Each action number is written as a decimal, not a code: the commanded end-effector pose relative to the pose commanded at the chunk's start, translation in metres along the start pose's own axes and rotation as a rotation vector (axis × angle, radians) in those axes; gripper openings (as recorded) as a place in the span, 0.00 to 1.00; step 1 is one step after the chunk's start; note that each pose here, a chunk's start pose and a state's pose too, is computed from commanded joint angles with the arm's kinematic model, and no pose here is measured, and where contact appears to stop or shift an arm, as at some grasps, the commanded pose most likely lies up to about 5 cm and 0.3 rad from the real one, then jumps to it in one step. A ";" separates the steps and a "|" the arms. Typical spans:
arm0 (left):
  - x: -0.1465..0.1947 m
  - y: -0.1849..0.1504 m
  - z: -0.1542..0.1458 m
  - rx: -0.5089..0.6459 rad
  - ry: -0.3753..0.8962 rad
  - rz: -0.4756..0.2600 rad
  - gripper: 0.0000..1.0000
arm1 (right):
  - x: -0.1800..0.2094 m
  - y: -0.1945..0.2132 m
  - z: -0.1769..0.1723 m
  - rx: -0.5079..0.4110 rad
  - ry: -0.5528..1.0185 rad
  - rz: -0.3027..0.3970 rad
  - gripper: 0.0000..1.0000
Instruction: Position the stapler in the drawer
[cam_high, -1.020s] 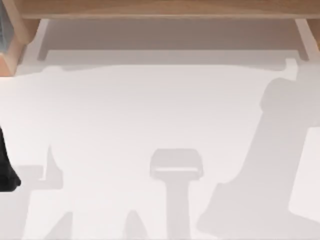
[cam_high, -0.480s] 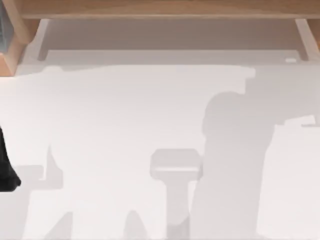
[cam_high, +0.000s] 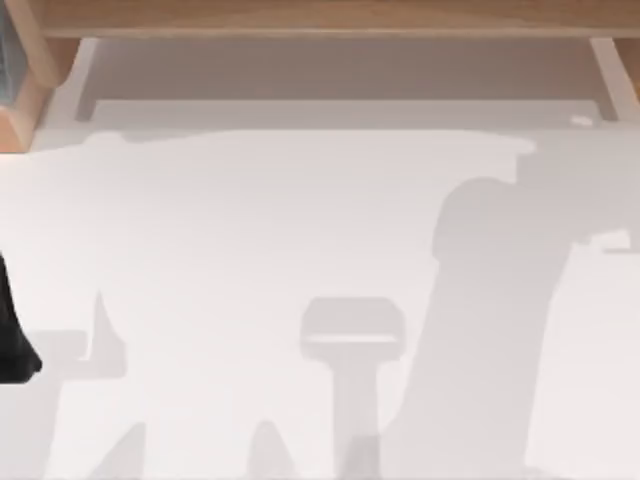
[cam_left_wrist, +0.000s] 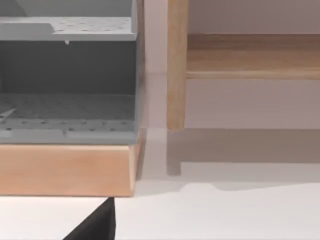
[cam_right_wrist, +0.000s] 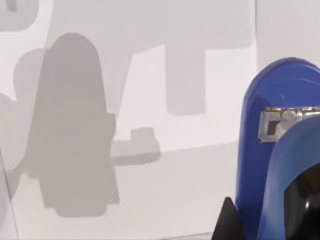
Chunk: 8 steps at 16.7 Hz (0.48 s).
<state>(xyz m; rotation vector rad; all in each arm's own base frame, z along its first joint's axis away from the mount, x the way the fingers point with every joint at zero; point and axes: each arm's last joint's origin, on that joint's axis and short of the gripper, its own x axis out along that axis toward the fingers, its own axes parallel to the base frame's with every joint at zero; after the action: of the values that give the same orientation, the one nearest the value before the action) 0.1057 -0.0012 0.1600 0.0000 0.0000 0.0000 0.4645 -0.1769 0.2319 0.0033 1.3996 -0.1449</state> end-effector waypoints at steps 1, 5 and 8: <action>0.000 0.000 0.000 0.000 0.000 0.000 1.00 | 0.022 0.003 0.001 -0.029 0.040 0.023 0.00; 0.000 0.000 0.000 0.000 0.000 0.000 1.00 | 0.082 0.007 -0.004 -0.087 0.166 0.083 0.00; 0.000 0.000 0.000 0.000 0.000 0.000 1.00 | 0.082 0.007 -0.004 -0.087 0.168 0.083 0.00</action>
<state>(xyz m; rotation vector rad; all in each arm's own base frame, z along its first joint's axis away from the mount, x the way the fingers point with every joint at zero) 0.1057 -0.0012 0.1600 0.0000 0.0000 0.0000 0.4743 -0.1780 0.1497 0.0017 1.5699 -0.0144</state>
